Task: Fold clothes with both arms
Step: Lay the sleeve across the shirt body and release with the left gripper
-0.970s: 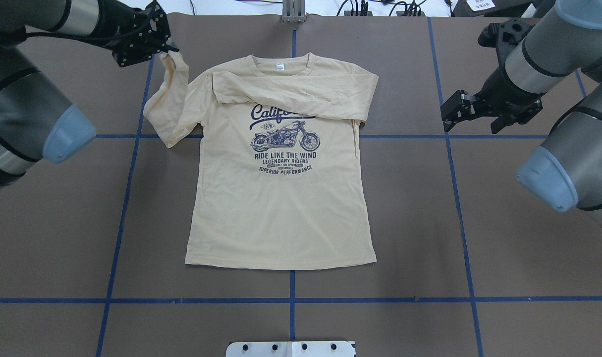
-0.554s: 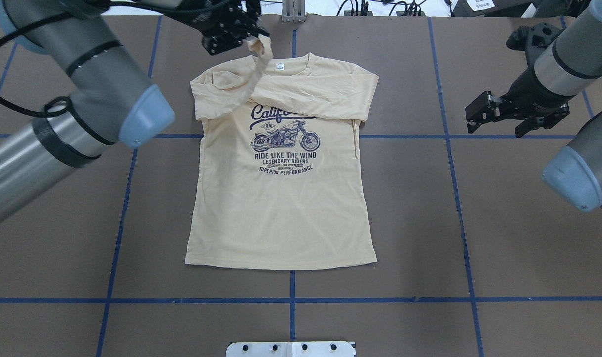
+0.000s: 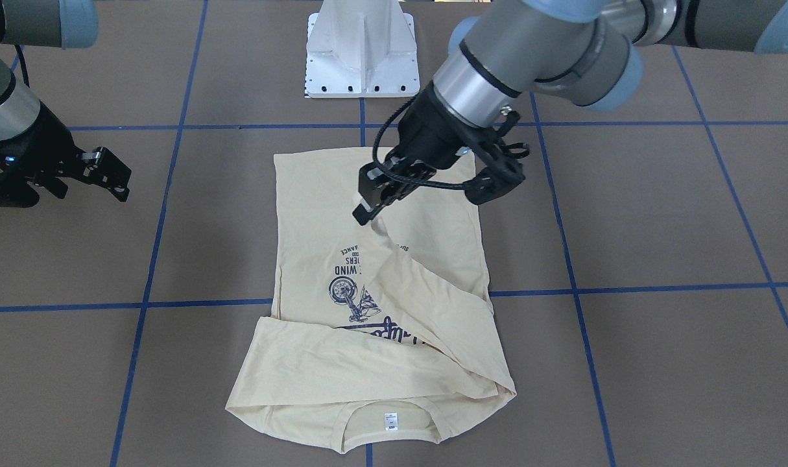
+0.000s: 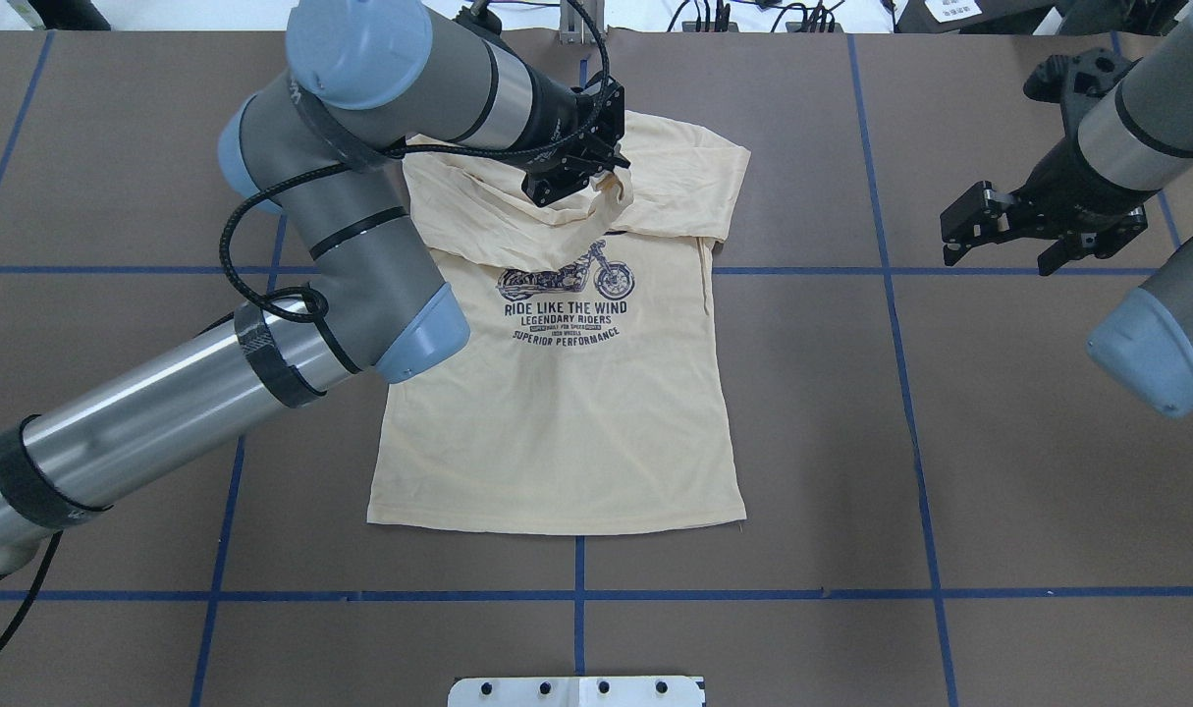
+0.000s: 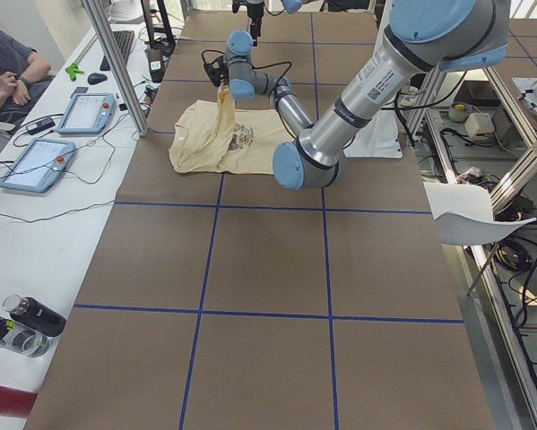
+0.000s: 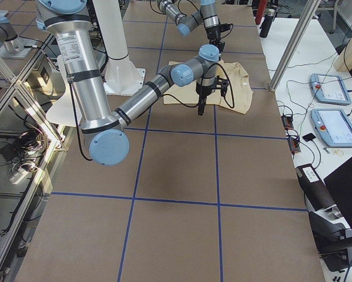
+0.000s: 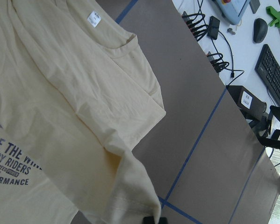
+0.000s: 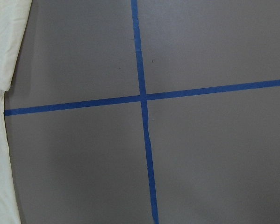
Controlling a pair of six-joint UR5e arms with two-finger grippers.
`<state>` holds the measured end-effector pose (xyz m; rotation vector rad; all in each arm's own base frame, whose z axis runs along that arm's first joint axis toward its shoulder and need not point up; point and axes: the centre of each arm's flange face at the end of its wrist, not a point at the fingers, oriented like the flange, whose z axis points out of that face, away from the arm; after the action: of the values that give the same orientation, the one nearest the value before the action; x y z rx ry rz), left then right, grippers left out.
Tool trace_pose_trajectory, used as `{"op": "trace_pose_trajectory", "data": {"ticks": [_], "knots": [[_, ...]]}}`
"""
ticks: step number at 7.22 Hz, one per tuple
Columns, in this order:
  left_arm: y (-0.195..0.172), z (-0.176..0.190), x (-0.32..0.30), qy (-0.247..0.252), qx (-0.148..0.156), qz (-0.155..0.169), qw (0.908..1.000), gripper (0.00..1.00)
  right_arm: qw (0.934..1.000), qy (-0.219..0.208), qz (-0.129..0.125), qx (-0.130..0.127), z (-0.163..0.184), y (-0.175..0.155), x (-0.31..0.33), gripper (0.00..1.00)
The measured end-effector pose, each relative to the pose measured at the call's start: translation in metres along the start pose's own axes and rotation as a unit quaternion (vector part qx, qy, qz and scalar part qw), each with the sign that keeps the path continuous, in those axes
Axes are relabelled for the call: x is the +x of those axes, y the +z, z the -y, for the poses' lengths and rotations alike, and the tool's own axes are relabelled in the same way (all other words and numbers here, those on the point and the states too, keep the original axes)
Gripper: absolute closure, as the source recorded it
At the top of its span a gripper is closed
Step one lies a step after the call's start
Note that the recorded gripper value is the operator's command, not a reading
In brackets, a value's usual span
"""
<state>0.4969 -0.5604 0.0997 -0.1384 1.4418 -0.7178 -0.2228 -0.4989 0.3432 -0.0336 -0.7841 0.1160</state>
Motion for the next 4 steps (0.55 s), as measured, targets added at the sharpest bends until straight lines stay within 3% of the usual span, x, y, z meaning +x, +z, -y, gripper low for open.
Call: {"op": "trace_pose_trajectory", "data": {"ticks": [2,3,4], "knots": [[0.047,-0.001,-0.017,0.003,0.015,-0.010,0.9998,1.00,1.0000,0.000,-0.001,-0.001,0.000,0.001,0.000,0.00],[0.063,-0.015,-0.024,0.007,0.009,-0.010,0.9999,1.00,1.0000,0.001,-0.001,-0.001,0.001,0.002,0.000,0.00],[0.077,-0.034,-0.034,0.012,-0.001,-0.007,0.9999,0.21,1.0000,0.001,-0.002,-0.001,0.001,0.002,0.001,0.00]]}}
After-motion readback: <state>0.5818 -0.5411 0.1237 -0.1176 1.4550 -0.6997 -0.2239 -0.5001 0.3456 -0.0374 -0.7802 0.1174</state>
